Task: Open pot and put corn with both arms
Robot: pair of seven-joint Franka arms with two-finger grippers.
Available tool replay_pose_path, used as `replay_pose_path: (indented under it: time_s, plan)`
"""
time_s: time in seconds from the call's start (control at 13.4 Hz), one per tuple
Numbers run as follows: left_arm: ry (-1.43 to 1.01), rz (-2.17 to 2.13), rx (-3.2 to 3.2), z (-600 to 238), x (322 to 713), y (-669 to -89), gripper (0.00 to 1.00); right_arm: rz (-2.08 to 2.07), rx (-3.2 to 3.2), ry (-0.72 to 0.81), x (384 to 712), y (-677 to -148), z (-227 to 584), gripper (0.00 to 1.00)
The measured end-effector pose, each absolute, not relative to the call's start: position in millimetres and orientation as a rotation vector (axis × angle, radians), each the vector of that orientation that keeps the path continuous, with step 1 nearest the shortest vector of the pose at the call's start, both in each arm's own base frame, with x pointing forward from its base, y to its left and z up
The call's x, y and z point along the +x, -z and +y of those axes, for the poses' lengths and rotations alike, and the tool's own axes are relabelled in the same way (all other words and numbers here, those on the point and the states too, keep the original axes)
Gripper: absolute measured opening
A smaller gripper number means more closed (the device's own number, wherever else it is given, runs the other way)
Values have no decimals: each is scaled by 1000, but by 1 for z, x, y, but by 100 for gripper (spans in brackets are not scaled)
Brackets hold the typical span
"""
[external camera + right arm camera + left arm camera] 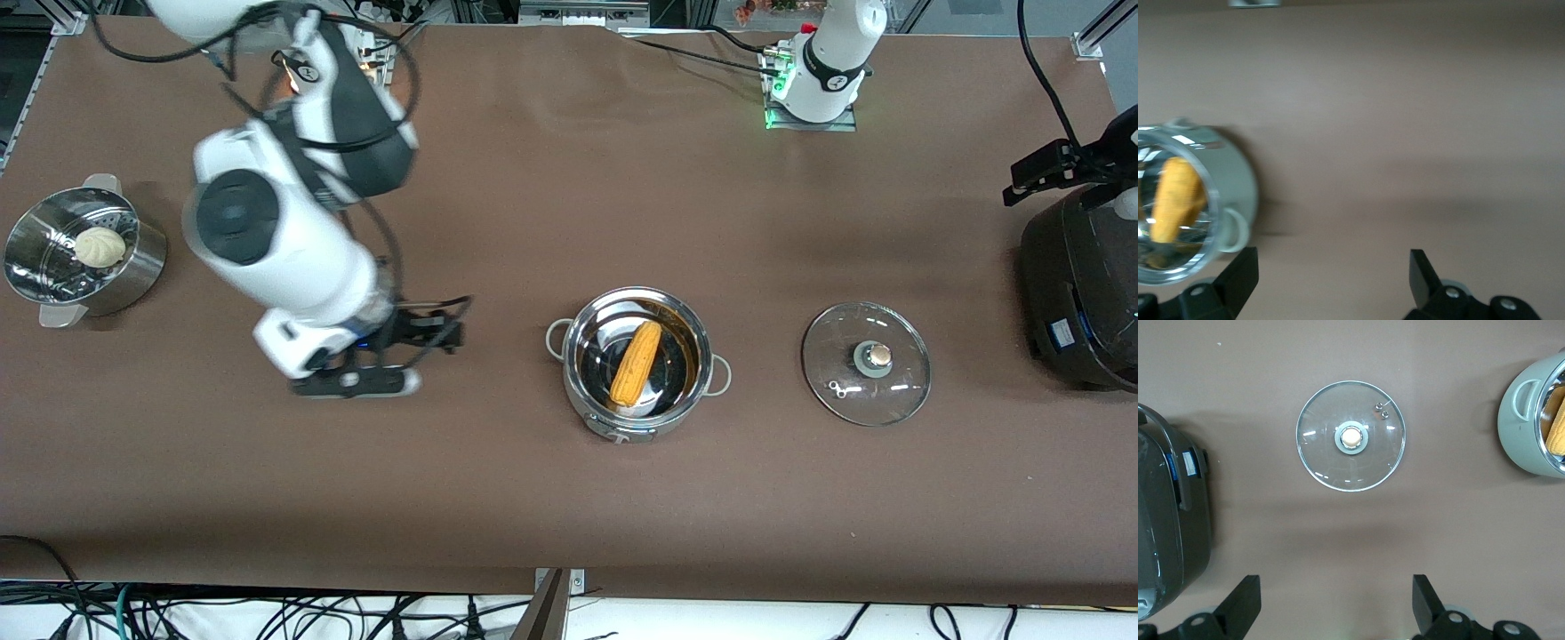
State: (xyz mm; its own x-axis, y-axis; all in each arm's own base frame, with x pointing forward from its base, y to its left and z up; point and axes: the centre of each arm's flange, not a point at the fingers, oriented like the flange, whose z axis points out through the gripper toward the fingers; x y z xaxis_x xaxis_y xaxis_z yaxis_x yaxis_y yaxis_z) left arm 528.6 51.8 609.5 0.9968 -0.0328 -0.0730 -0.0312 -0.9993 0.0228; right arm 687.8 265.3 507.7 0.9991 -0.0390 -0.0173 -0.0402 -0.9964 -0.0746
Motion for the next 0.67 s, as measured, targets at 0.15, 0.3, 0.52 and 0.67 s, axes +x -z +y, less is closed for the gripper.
replay_pose_path:
  time_s: [0.15,0.3,0.52,0.67]
  plan:
    - [114,-50,3118,52,529,-610,100,195,-3081,-117,701,-512,185,100]
    - [114,-51,3118,51,529,-610,100,261,-3076,-132,707,-526,118,100]
    - [114,-51,3118,51,529,-610,100,326,-3132,-101,691,-555,54,100]
    - [114,-51,3118,51,529,-610,100,389,-3138,-30,673,-571,25,100]
